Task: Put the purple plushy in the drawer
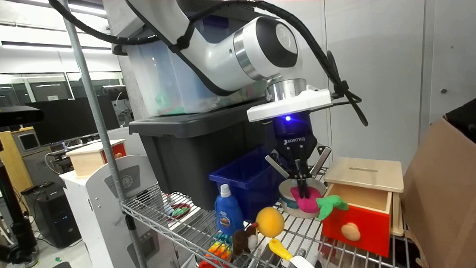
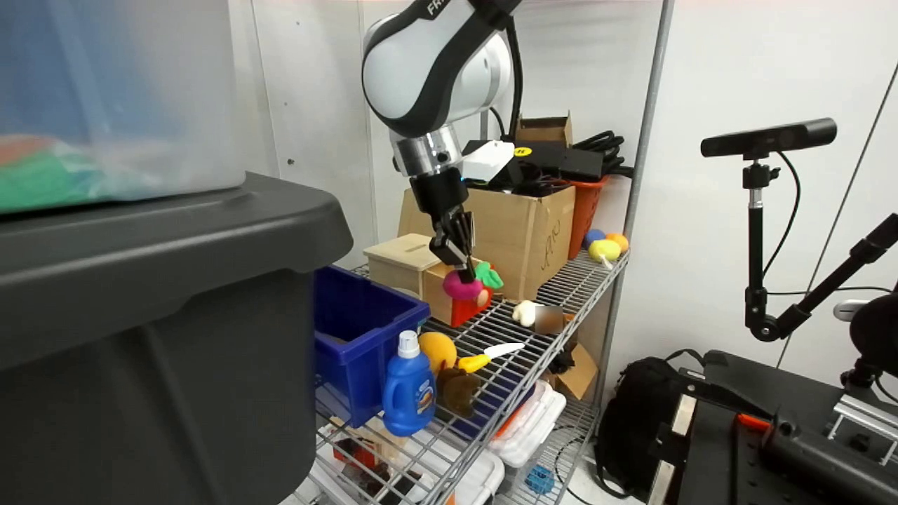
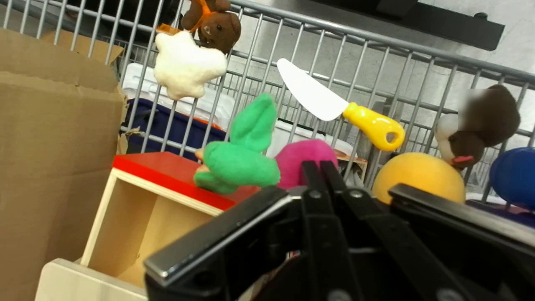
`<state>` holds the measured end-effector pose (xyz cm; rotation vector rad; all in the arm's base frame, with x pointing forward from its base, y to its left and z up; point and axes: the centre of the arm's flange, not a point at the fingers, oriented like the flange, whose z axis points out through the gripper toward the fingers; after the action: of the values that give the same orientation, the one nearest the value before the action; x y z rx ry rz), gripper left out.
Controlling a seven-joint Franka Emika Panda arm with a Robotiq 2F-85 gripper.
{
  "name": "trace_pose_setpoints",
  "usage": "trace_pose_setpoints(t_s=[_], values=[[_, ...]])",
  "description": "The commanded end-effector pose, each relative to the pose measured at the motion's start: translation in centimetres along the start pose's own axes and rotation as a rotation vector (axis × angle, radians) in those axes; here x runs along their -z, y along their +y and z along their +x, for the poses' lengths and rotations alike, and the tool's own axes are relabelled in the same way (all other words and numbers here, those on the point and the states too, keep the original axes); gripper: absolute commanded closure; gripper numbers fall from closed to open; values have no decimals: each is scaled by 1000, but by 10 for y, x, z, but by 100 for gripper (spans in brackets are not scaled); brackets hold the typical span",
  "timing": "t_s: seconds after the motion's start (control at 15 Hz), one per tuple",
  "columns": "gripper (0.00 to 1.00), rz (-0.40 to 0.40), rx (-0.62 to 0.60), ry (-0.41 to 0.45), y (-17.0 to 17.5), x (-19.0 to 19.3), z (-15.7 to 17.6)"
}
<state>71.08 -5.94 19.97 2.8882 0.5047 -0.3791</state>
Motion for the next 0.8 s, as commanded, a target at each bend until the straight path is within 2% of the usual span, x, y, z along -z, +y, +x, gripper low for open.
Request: trace_pose_setpoints(t_s=[0.0, 0.73], values=[[99, -26, -12, -6, -2, 17, -9], [99, -91, -64, 9, 19, 43, -27]])
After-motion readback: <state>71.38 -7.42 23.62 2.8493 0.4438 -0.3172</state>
